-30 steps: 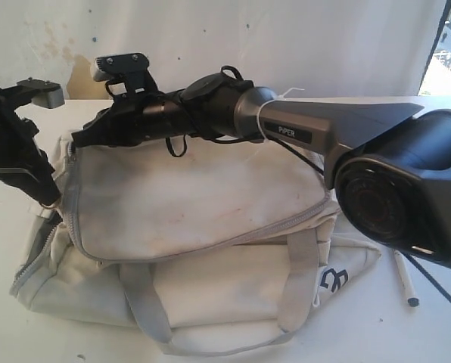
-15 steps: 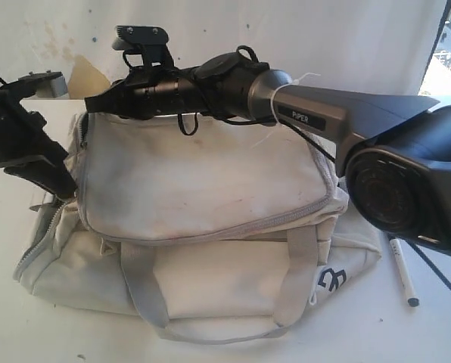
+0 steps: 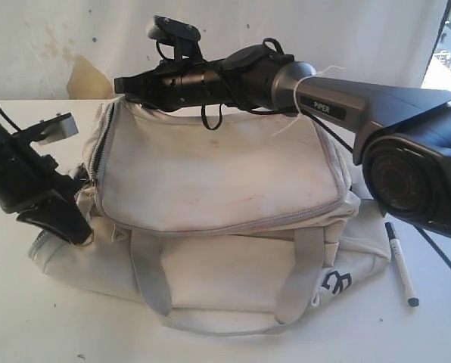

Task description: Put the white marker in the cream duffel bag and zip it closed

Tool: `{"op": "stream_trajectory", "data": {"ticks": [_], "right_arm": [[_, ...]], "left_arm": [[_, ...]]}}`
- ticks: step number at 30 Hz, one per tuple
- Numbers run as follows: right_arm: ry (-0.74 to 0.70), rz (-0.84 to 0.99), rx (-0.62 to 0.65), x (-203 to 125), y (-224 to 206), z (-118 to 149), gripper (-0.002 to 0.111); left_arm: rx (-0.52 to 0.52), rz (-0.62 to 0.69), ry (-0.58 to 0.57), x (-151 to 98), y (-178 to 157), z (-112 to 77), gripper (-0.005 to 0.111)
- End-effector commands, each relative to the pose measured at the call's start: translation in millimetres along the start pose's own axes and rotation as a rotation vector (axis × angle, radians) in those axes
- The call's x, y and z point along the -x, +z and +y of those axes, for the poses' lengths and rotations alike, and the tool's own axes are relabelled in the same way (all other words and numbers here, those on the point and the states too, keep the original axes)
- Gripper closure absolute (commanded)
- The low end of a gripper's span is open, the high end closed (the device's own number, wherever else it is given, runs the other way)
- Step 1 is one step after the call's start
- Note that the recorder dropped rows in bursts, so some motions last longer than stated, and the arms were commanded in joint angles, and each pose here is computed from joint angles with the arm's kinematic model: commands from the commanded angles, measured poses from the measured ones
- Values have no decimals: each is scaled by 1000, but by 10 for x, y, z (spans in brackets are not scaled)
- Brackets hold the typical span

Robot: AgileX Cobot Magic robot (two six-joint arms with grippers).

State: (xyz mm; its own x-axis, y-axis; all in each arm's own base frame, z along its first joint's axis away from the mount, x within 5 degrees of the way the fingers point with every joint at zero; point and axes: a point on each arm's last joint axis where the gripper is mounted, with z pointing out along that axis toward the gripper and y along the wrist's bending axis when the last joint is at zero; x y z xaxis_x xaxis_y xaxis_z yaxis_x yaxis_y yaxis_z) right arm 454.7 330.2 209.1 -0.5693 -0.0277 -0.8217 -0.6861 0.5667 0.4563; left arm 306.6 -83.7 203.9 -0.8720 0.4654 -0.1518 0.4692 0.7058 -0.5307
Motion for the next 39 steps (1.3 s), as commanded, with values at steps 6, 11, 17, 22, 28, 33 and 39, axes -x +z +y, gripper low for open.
{"op": "stream_trajectory", "data": {"ticks": [6,11,17,22,28,33,39], "right_arm": [[-4,-1,-34,63,-72,-125,108],[-4,4,-28,58,-71,-119,108],[-1,29,0,36,-72,-94,108],[-7,35,5,30,-72,-89,108],[-7,40,11,26,-72,-84,108],[-25,47,21,19,-72,-76,106],[-42,51,30,23,-79,-62,69]], "left_arm": [[-195,42,-59,-267,338,-166,107],[-244,47,-31,-332,439,-228,107],[-333,-81,25,-221,411,-307,107],[-348,-97,-3,-202,405,-319,107],[-345,-91,-7,-207,406,-316,107],[-344,-87,-20,-209,407,-315,87],[-344,-86,-20,-209,407,-315,39]]}}
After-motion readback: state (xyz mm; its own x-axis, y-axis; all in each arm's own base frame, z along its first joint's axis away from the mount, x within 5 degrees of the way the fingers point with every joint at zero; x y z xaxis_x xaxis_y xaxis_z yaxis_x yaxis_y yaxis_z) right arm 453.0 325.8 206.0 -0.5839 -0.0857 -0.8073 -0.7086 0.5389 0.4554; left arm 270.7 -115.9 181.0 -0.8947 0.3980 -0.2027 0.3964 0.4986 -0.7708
